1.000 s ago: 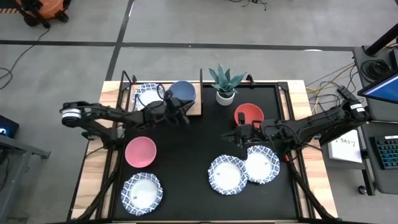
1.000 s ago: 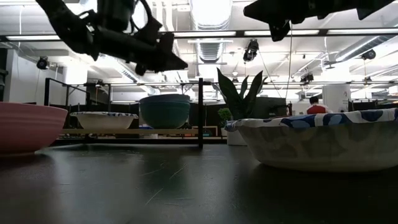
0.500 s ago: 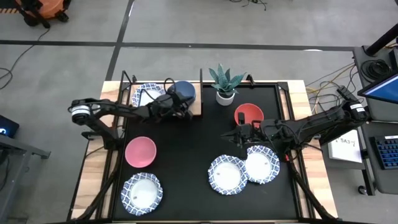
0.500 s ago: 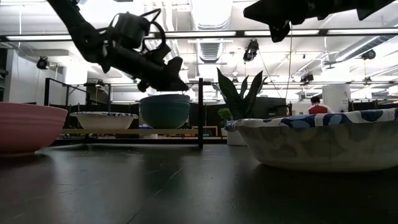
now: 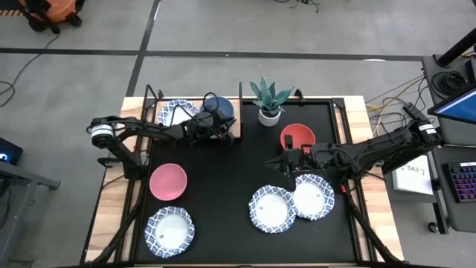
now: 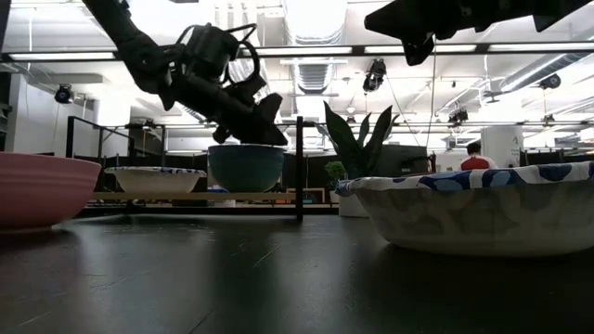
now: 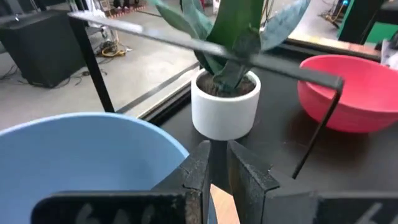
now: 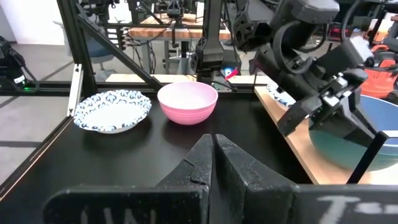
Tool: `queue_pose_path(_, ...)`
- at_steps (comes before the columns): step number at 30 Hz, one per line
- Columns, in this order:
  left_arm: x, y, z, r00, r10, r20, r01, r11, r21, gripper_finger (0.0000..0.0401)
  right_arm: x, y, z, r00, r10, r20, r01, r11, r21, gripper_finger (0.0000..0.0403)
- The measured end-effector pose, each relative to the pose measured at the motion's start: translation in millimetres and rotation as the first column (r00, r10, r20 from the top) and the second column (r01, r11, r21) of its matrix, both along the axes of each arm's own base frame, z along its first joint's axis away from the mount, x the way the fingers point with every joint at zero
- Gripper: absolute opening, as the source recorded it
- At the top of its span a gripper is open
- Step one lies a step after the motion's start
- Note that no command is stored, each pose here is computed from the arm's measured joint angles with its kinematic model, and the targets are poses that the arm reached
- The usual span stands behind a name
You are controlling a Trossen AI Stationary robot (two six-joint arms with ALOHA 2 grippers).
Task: Place and stack bowls onto a shelf
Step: Stack the blue bowl on top of the green bowl on the shelf, then stack the pink bowl on top of the blue bowl on the shelf
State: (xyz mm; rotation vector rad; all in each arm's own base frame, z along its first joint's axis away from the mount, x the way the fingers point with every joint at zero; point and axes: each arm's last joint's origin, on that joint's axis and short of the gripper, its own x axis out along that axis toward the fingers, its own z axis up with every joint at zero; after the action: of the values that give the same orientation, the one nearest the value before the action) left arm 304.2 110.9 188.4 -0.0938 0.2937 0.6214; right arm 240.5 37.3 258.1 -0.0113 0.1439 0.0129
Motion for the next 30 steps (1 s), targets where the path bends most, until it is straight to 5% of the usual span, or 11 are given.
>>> queue_pose_path(9,-8,-4,25,0.998,-0.009,0.057,0.008,1.0,0.022,0.0035,-1,0,-3,1.0,-0.002,-0.01,0.002,1.0,0.011,0.0009)
queue_pose_path(16,-37,-32,64,0.997,-0.069,0.047,0.07,0.997,-0.021,0.0035,-3,0,-10,0.999,-0.006,-0.031,0.007,0.999,0.034,0.0009)
queue_pose_path(24,-74,-94,84,0.979,-0.199,0.054,0.206,0.935,-0.289,0.0035,-5,1,-17,0.998,0.009,-0.069,-0.007,0.999,0.031,0.0009)
queue_pose_path(30,-91,-139,74,0.977,-0.212,0.006,0.175,0.79,-0.587,0.0035,-5,1,-19,0.996,0.024,-0.084,-0.021,0.999,0.03,0.0009)
